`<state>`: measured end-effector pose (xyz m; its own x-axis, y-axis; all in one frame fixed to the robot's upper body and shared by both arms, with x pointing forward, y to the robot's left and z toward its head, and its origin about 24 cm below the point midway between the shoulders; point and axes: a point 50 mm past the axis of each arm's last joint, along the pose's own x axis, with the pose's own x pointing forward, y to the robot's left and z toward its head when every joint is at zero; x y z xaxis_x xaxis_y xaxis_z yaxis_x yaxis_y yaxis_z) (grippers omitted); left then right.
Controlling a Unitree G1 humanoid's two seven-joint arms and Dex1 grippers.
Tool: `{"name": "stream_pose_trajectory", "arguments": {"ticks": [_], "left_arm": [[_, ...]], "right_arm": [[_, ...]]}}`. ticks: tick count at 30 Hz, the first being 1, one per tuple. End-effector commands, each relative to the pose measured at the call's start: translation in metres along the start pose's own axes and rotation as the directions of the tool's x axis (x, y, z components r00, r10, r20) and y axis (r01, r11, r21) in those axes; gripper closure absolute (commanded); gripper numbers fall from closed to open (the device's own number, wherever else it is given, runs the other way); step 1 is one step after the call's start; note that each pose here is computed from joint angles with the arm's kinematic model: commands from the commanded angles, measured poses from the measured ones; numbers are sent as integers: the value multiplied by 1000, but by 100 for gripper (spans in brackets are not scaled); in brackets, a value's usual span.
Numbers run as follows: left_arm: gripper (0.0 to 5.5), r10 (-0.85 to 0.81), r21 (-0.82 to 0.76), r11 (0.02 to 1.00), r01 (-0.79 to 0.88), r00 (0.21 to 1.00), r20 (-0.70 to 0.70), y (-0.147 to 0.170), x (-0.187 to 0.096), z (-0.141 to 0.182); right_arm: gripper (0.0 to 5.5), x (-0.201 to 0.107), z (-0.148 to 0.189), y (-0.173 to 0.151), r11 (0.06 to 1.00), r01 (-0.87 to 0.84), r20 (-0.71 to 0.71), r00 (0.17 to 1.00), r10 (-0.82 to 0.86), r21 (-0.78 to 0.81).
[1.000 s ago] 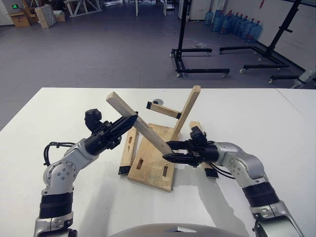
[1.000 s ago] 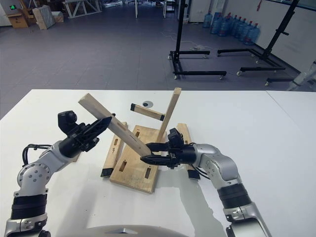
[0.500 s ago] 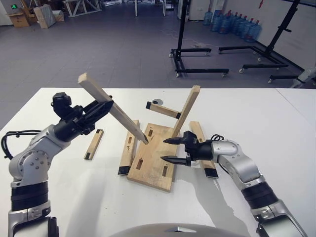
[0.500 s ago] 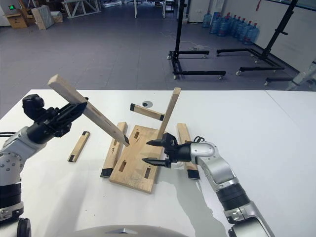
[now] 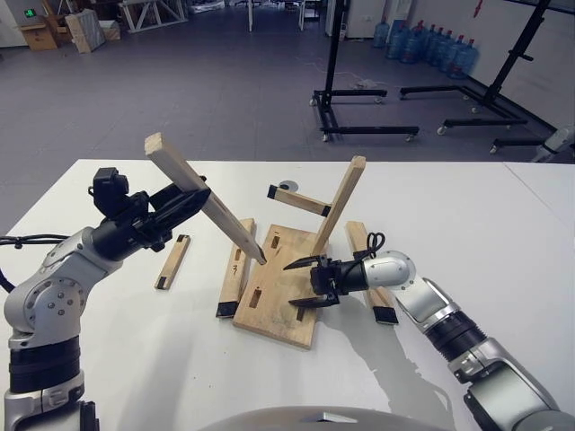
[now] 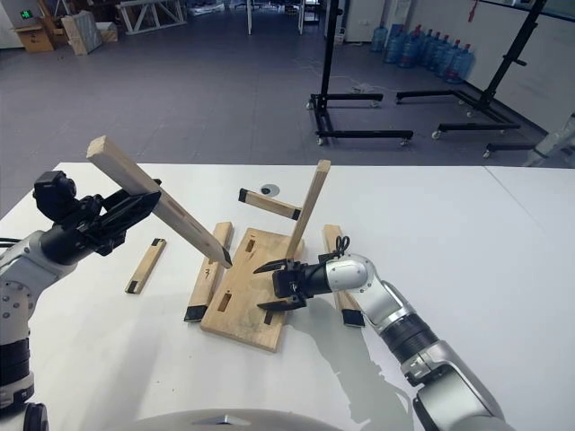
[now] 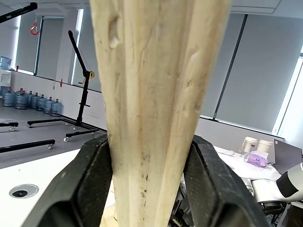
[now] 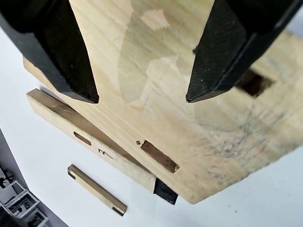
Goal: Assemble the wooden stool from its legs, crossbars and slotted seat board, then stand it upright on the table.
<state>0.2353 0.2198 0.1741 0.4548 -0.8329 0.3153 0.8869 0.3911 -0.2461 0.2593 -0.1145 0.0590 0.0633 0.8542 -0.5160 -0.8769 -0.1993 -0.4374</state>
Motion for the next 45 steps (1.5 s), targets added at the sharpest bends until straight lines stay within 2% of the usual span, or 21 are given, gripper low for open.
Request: {"name": "stream_pose_trajectory", "arguments": {"ticks": [1,4,8,16,20,23,26,31,34,36,40,45], "left_arm": [[344,-3,0,1000,3,1000,2,-2,1,-1],[344,6,2,1000,-6,1000,6,-1,1,-2],[344,7,2,1000,-7,1000,11,1,2,-2],[344,-10,-16,1000,9,999,-42,4,5,-12],[344,-22,-25,999,20,997,-71,7,7,-16],[344,-28,-20,999,27,996,-80,9,8,-14],[344,-25,-16,1000,23,996,-88,10,8,-11],[344,-41,-17,999,40,995,-94,11,12,-9],[344,-44,-16,999,43,995,-92,10,12,-8],[344,-41,-16,999,40,995,-91,11,12,-7],[344,-31,-5,1000,31,994,-104,14,7,3],[344,-32,-4,999,32,992,-121,19,7,10]], "right_arm": [[209,-23,-31,40,955,-263,-179,942,285,136],[209,-40,-33,44,926,-333,-195,910,365,177],[209,-47,-35,38,921,-357,-234,893,385,155],[209,-61,-34,26,926,-377,-298,887,354,-22],[209,-68,-32,8,955,-277,-286,929,237,-109],[209,-73,-16,-9,980,-146,-209,971,116,-134],[209,-76,-3,-9,984,-117,-171,981,94,-133],[209,-60,19,-18,994,0,-78,997,-8,-110],[209,-37,11,-34,975,110,-182,973,-146,-193],[209,-16,3,-33,965,97,-235,959,-156,-244],[209,4,-5,-11,964,-18,-283,957,-60,-266],[209,8,-7,18,921,-263,-313,935,169,-287]]}}
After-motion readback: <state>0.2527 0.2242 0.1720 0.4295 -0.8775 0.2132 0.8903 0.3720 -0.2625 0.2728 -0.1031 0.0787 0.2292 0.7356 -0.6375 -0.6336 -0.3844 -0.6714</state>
